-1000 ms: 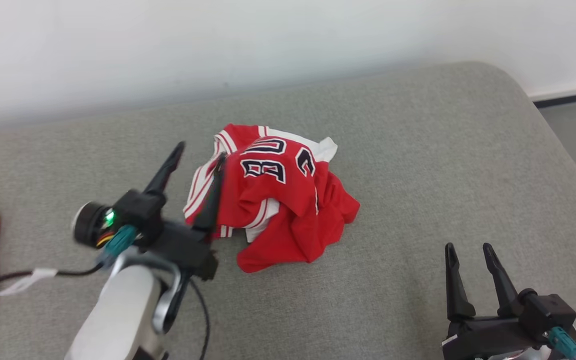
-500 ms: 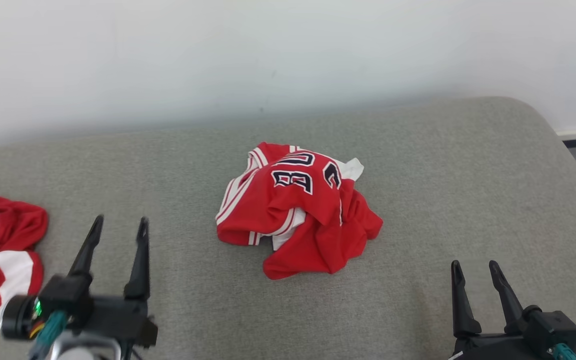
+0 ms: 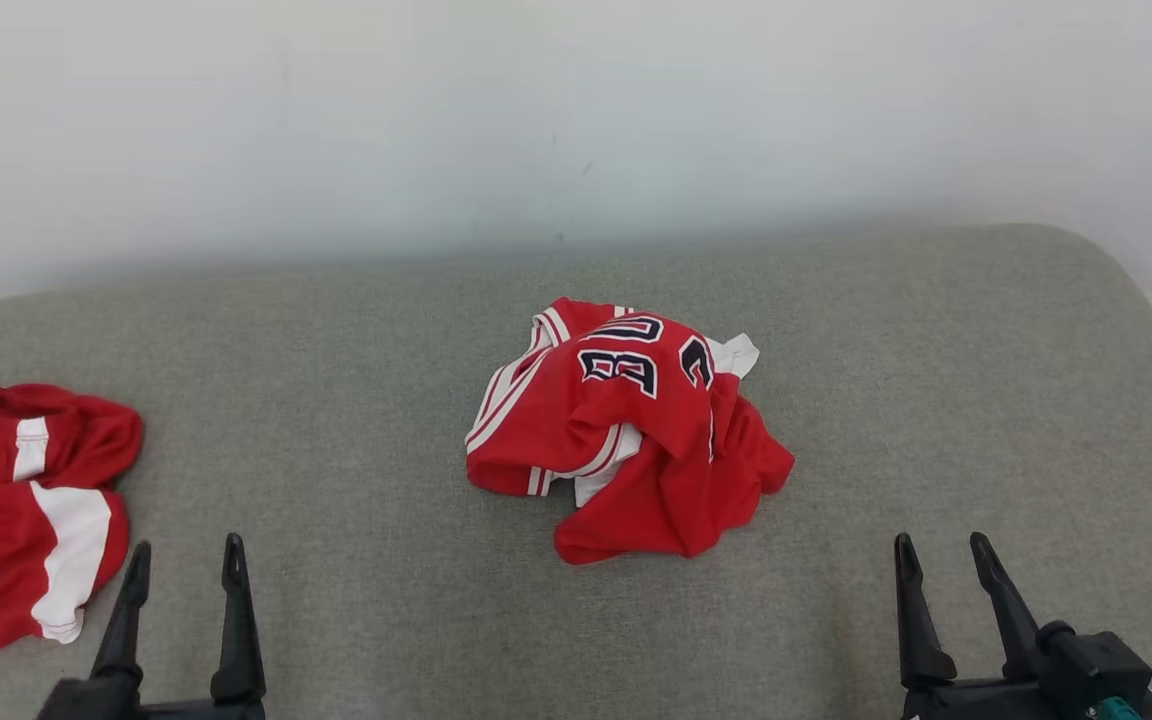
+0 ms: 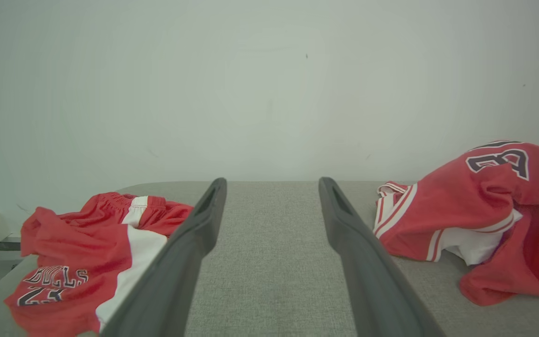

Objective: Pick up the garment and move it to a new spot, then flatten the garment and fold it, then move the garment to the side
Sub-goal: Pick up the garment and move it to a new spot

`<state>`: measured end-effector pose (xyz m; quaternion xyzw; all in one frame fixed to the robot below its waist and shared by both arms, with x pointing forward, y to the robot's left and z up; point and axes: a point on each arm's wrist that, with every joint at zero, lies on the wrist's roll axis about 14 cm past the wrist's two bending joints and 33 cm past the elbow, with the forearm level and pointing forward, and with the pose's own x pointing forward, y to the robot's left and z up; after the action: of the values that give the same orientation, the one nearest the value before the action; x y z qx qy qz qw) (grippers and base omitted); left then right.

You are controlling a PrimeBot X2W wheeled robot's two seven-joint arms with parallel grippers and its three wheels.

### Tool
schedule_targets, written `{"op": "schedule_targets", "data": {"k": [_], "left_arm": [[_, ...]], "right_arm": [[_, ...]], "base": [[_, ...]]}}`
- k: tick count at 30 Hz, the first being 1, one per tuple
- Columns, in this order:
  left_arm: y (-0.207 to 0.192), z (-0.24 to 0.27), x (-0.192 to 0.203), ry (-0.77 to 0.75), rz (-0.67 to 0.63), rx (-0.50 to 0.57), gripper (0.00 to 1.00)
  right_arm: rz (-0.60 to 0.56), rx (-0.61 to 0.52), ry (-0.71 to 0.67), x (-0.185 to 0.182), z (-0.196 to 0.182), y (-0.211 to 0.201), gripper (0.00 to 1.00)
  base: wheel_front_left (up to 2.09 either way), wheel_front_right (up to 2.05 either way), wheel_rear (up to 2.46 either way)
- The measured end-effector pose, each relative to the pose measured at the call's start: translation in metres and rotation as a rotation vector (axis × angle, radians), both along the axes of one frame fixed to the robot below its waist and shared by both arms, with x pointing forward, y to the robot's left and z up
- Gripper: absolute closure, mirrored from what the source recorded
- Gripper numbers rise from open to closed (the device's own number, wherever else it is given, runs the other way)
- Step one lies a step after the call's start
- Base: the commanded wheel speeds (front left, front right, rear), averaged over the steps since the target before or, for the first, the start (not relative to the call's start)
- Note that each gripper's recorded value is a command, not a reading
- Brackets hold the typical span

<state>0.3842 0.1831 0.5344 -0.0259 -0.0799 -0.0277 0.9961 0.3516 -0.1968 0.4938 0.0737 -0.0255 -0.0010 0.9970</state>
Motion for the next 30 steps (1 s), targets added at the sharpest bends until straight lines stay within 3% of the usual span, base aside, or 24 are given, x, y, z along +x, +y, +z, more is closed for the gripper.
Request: {"op": "schedule_targets", "data": {"k": [30], "left_arm": [[0.01,-0.005,-0.027,0.004,0.027,0.01,0.0]], "right_arm": [[0.026,-0.009,0.018,-0.001,-0.006,0.008,0.0]], "base": [[0.0,0.0,0.0]]}}
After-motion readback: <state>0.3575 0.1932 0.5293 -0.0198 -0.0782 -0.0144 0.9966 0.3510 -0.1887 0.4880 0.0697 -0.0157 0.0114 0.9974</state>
